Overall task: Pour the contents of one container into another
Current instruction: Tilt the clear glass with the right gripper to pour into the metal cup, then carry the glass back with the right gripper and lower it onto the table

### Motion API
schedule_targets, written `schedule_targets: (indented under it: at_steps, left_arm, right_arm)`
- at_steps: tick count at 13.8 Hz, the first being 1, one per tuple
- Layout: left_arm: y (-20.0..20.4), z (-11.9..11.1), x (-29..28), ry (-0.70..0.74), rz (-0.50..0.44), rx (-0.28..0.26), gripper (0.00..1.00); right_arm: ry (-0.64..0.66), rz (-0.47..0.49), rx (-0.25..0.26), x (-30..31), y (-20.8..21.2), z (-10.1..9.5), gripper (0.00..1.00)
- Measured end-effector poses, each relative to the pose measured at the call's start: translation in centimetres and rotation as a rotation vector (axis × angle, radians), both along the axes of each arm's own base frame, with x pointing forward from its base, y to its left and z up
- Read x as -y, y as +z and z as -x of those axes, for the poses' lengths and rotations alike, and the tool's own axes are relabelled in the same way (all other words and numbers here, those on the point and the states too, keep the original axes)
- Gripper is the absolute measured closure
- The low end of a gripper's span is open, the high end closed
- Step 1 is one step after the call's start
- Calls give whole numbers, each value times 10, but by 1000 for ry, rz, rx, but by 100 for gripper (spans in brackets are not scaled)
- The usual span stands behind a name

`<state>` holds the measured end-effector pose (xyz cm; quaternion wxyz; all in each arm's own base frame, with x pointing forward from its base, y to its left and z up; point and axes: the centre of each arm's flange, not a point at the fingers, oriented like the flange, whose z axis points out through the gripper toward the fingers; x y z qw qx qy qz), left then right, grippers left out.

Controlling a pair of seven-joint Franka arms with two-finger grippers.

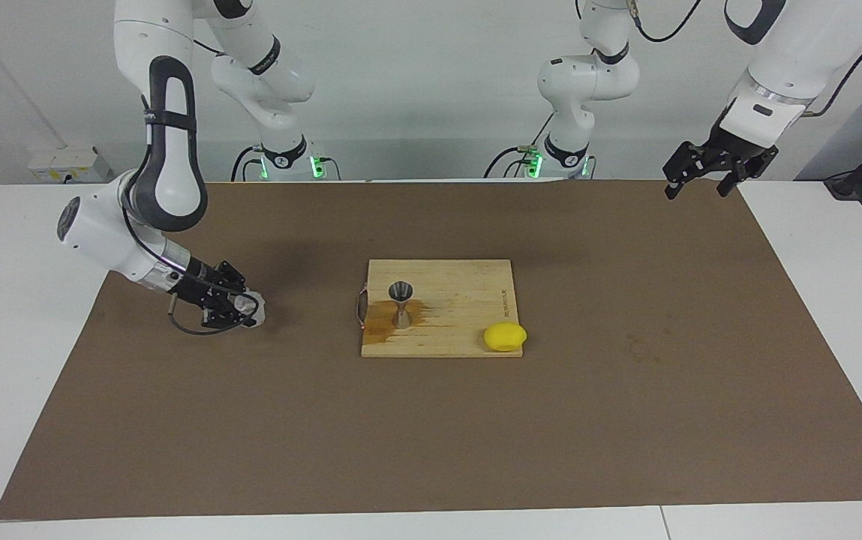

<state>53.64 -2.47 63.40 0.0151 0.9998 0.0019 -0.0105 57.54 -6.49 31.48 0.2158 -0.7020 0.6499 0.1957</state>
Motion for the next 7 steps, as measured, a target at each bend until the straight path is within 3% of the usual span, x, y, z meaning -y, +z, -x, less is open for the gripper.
schedule_targets:
  at_steps: [7]
  left_arm:
    - [0, 0, 0, 0, 0, 0, 0]
  right_arm:
    - [-8, -43, -17, 16, -25, 6, 49]
